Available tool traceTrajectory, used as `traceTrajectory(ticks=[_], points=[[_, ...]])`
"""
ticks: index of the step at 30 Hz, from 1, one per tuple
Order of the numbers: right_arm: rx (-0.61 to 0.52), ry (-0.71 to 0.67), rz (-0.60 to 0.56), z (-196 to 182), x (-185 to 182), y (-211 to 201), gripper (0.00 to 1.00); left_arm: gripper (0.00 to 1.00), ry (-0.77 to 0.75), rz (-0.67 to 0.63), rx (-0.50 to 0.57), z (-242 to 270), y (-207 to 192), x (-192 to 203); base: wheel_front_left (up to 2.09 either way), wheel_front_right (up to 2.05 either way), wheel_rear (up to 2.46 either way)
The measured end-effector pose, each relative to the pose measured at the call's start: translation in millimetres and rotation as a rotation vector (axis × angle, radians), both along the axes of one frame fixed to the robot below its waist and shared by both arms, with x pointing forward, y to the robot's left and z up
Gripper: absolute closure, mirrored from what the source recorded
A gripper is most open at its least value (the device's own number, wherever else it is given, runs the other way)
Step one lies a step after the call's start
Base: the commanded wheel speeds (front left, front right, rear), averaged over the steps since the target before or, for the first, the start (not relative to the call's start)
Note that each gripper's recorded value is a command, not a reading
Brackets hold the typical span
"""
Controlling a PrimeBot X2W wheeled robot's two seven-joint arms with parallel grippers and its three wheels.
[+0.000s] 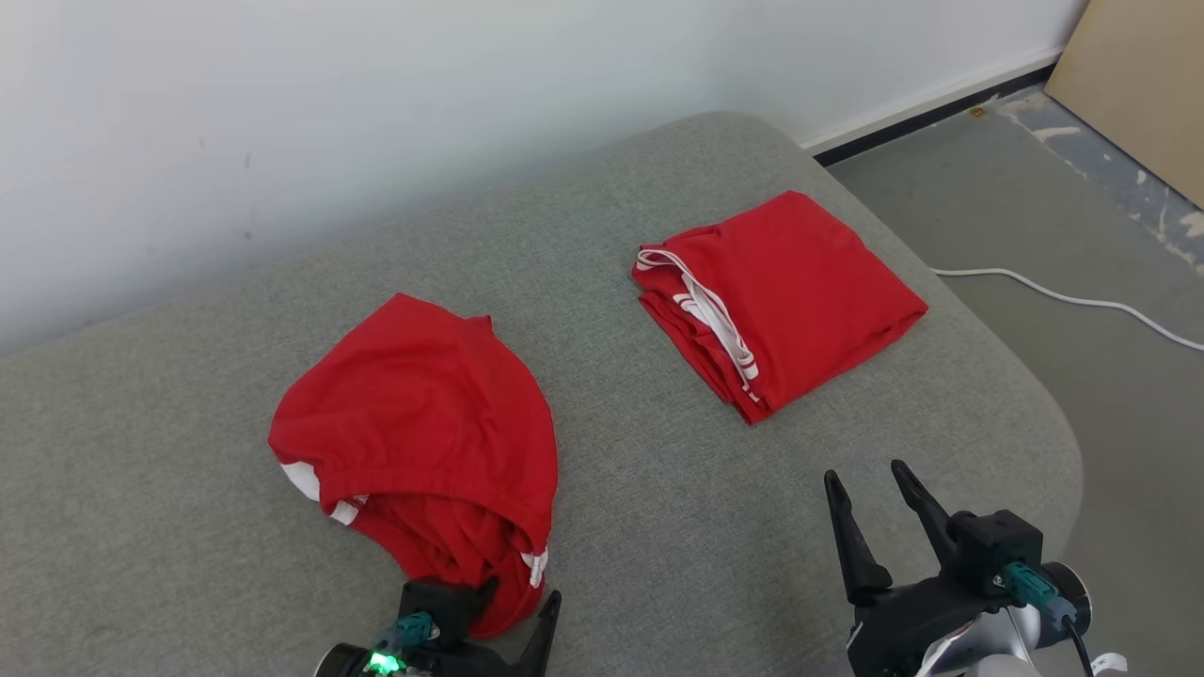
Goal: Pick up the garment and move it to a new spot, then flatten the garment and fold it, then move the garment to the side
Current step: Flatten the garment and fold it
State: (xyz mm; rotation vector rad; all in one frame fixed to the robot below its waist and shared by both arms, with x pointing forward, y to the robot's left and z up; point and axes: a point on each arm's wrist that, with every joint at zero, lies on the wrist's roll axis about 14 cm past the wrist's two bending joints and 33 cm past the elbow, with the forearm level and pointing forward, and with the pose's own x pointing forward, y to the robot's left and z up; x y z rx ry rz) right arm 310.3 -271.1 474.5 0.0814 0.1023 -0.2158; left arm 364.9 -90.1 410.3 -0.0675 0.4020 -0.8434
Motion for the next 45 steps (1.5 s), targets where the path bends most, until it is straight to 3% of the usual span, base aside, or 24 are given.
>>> traceTrajectory(ticks=[2,3,4,11,23,31,33,37,45], points=[[0.001,-0.003,0.006,1,2,2,0.0,0.0,-0.008,0.005,0.013,-1,2,1,0.0,0.0,0.0],[0.002,-0.005,0.011,1,3,3,0.0,0.6,-0.015,0.006,0.018,-1,3,2,0.0,0.0,0.0],[0.002,-0.007,0.015,2,4,5,0.0,1.0,-0.019,0.009,0.015,-1,3,2,0.0,0.0,0.0],[0.002,-0.019,0.034,5,11,10,0.0,1.0,-0.118,0.022,-0.079,37,-8,24,0.0,0.0,0.0],[0.003,-0.031,0.035,8,12,10,0.0,1.0,-0.506,-0.012,-0.229,188,-39,95,0.0,0.0,0.0],[0.006,-0.037,0.002,8,4,2,0.0,1.0,-0.728,-0.108,-0.292,277,-67,99,0.0,0.0,0.0],[0.007,-0.036,-0.009,7,4,-2,0.0,1.0,-0.732,-0.095,-0.369,295,-67,98,0.0,0.0,0.0],[0.013,-0.027,0.003,3,7,2,0.0,1.0,-0.685,-0.041,-0.385,284,-52,105,0.0,0.0,0.0],[0.016,-0.026,0.069,3,23,22,0.0,1.0,-0.444,0.098,-0.255,172,7,105,0.0,0.0,0.0]])
